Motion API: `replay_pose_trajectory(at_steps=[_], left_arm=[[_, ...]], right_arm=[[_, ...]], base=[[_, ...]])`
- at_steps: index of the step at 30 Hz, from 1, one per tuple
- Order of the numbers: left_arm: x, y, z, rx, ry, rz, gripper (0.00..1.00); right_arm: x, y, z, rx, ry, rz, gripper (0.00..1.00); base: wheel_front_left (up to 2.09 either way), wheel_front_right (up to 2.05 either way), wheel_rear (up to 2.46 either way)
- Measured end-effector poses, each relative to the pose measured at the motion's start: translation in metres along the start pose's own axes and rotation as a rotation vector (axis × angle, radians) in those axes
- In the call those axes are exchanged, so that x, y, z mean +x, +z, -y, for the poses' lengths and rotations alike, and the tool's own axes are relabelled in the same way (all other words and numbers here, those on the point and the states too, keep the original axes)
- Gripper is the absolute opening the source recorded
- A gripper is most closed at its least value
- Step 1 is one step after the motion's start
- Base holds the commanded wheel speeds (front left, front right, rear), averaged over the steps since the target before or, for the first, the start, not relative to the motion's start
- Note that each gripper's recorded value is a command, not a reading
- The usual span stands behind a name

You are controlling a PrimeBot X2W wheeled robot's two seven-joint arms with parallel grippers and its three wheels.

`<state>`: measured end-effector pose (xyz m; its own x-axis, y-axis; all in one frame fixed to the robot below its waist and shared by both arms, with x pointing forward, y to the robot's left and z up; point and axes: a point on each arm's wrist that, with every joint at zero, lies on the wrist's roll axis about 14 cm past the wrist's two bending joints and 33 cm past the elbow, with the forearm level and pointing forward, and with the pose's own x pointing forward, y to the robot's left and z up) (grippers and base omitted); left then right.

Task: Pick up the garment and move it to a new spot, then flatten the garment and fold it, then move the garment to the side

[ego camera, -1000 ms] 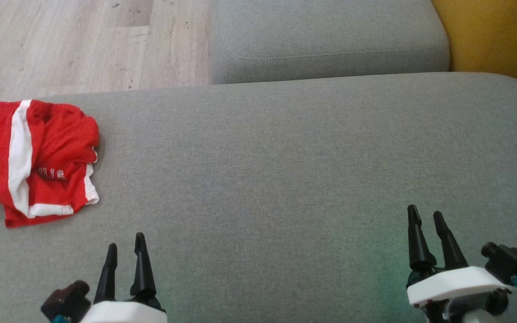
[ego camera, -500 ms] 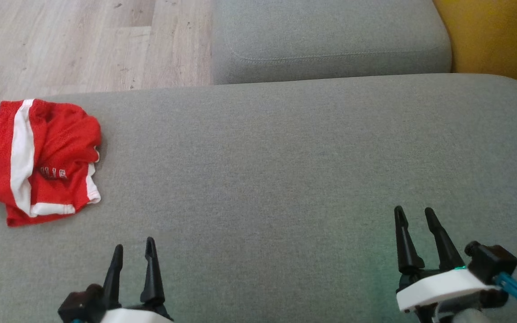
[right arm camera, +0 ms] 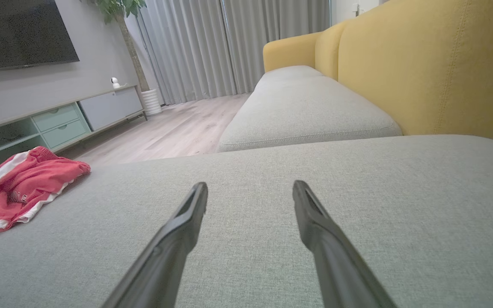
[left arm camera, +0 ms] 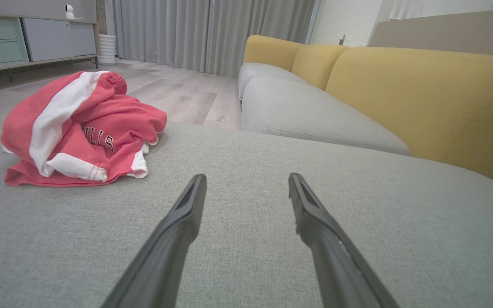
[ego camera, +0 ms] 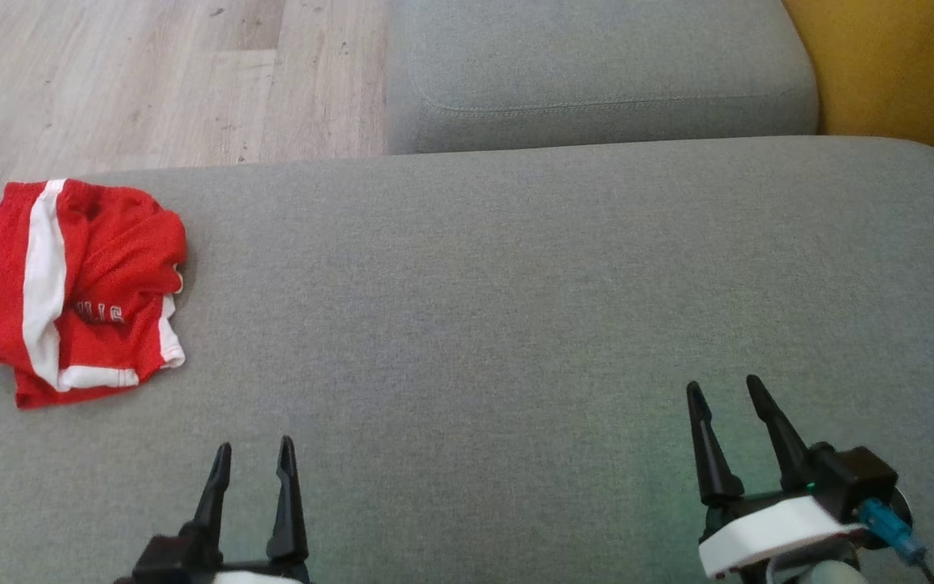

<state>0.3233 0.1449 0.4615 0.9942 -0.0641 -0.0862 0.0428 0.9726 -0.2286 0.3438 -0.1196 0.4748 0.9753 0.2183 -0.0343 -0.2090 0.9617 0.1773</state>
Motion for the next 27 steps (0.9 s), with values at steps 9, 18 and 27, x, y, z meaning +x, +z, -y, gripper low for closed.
replay_pose_trajectory(at_steps=[9, 18, 27], left_arm=[[-0.006, -0.003, 0.001, 0.085, -0.006, 0.008, 1.00], [-0.007, -0.005, 0.001, 0.115, -0.007, 0.006, 1.00], [-0.009, -0.009, 0.000, 0.114, -0.003, -0.004, 1.00]], right_arm=[[-0.001, -0.006, -0.012, -0.104, 0.051, -0.008, 1.00], [-0.002, -0.008, -0.015, -0.136, 0.065, -0.012, 1.00], [-0.003, -0.007, -0.015, -0.138, 0.066, -0.010, 1.00]], base=[[0.00, 0.00, 0.00], [0.00, 0.00, 0.00], [0.00, 0.00, 0.00]])
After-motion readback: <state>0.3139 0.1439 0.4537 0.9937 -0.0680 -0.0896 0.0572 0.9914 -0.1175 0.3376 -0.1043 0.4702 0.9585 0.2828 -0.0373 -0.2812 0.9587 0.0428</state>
